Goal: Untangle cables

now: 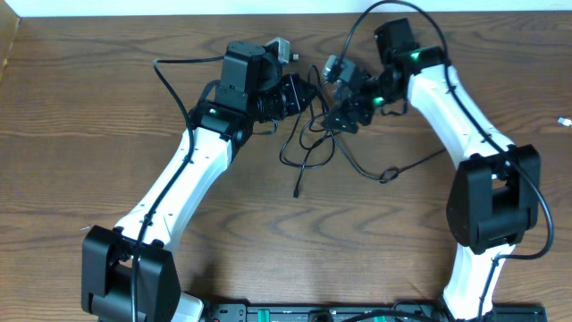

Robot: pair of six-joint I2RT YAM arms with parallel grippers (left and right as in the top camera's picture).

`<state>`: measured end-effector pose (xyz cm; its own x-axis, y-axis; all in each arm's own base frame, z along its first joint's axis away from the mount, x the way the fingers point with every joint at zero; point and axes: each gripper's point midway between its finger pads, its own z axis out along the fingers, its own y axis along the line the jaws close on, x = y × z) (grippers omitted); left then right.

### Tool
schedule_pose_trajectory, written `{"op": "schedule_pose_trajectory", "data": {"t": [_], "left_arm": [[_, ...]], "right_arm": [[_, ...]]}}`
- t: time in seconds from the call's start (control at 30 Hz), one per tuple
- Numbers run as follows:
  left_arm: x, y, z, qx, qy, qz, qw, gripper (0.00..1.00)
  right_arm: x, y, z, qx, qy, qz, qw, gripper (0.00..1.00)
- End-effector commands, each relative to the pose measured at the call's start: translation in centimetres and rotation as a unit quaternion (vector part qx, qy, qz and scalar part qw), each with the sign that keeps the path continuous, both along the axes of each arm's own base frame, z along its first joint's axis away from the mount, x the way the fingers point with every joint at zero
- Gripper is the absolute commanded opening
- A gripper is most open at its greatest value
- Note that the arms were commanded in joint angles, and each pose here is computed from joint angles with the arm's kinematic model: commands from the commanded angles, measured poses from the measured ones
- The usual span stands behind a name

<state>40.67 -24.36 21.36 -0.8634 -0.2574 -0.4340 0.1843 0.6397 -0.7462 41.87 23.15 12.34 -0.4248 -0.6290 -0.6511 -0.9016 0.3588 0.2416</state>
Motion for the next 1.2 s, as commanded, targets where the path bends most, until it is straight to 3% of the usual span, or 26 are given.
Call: {"op": "schedule_pose_trajectory", "data": {"t": [0.0, 0.07, 0.13, 0.17, 0.2, 0.4, 0.6, 0.7, 0.83, 1.07, 1.17], "left_arm": [[-0.5, -0.4, 1.5, -0.022, -0.003, -0.013, 1.0, 0.07], [-0.4, -0.4, 1.5, -0.021, -0.003, -0.013, 1.0, 0.07], [-0.4, -0.3, 1.4, -0.02, -0.004, -0.011, 1.0, 0.07], [-0.3, -0.2, 1.4, -0.018, -0.005, -0.008, 1.0, 0.07], [0.0, 0.1, 1.2, -0.011, -0.006, 0.0, 1.0, 0.07], [1.3, 5.0, -2.2, 0.084, 0.026, 0.103, 0.991, 0.07], [0.9, 6.3, -3.3, 0.114, 0.038, 0.106, 0.987, 0.08], [0.9, 6.3, -3.3, 0.114, 0.038, 0.106, 0.987, 0.08], [0.8, 6.6, -3.6, 0.13, 0.034, 0.103, 0.986, 0.08], [-0.6, 8.2, -5.5, 0.176, 0.072, 0.114, 0.975, 0.07], [-0.6, 8.2, -5.5, 0.176, 0.072, 0.113, 0.975, 0.08]], "right_arm": [[0.8, 0.9, -0.7, 0.009, 0.025, -0.053, 0.998, 0.73], [1.7, 0.9, -0.7, 0.006, 0.021, -0.078, 0.997, 0.59], [2.5, 0.6, -0.7, -0.001, 0.02, -0.108, 0.994, 0.26], [2.9, 0.4, -0.5, -0.002, 0.023, -0.124, 0.992, 0.04], [3.3, 0.0, -0.3, -0.002, 0.028, -0.143, 0.989, 0.01], [5.9, -4.9, 6.0, 0.044, 0.024, -0.273, 0.961, 0.01], [7.1, -12.0, 11.4, 0.074, 0.015, -0.423, 0.903, 0.01], [6.9, -15.2, 11.4, 0.065, 0.034, -0.483, 0.872, 0.01], [6.8, -17.3, 11.1, 0.069, 0.06, -0.518, 0.85, 0.01], [5.7, -17.4, 9.7, 0.052, 0.092, -0.52, 0.848, 0.01], [5.1, -16.8, 8.2, 0.035, 0.113, -0.509, 0.853, 0.17]]}}
